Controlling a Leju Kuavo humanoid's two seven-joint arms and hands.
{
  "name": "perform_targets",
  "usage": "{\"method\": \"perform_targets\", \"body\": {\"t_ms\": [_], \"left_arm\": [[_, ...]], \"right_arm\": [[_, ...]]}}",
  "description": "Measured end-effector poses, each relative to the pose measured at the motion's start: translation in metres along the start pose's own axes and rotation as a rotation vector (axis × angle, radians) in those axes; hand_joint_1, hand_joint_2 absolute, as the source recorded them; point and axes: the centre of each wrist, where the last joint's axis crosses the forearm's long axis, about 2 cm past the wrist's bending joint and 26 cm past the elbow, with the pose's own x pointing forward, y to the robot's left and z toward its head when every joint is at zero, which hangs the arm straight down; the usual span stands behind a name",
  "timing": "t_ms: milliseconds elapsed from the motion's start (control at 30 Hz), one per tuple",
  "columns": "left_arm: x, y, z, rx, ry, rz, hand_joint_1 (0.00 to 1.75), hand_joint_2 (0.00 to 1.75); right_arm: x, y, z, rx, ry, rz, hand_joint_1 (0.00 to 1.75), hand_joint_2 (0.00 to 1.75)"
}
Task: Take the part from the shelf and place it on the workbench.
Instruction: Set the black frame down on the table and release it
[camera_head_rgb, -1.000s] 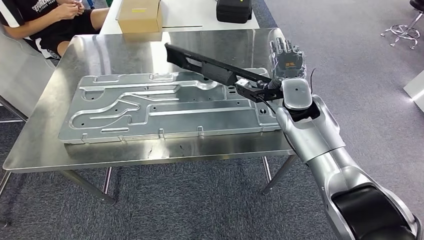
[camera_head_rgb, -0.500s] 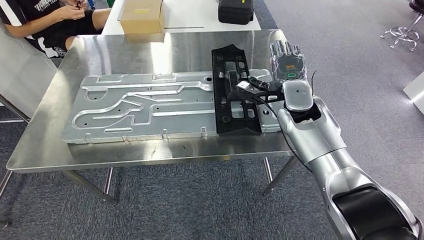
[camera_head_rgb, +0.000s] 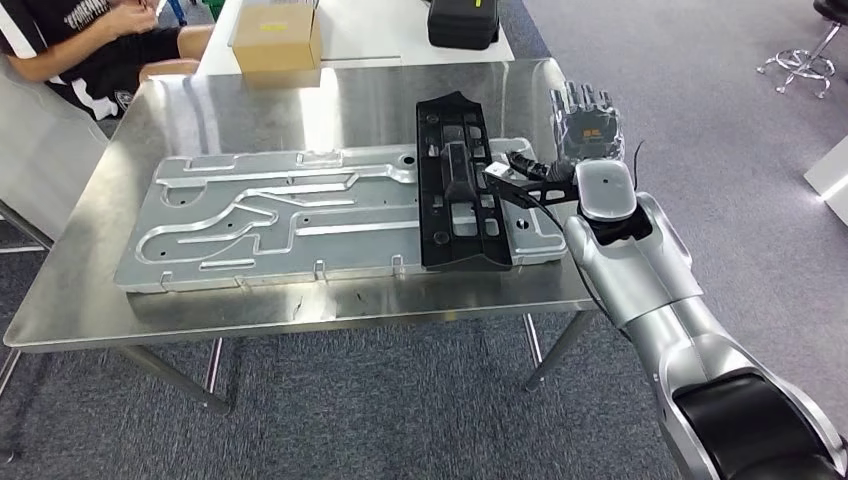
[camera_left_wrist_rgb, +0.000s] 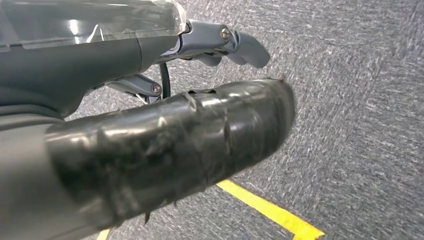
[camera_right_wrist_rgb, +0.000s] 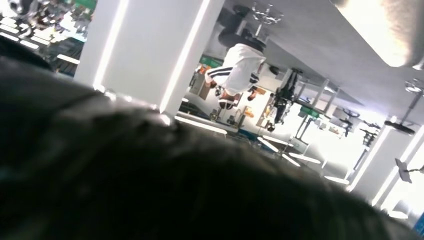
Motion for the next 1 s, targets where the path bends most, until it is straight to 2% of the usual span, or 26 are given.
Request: {"method": "perform_targets", "body": {"t_ms": [333, 533, 1000], "left_arm": [[-0.001, -0.001, 0.000, -0.016, 0.005, 0.013, 0.00, 0.00], [-0.001, -0.004, 0.001, -0.027, 0.010, 0.023, 0.00, 0.00], [0.001, -0.001, 0.000, -0.031, 0.016, 0.030, 0.00, 0.00]], "right_arm": [[-0.012, -0.008, -0.003, 0.007, 0.015, 0.008, 0.00, 0.00], [-0.041, -0.045, -0.007, -0.044, 0.053, 0.021, 0.00, 0.00], [-0.070, -0.081, -0.007, -0.097, 0.092, 0.034, 0.00, 0.00]]}}
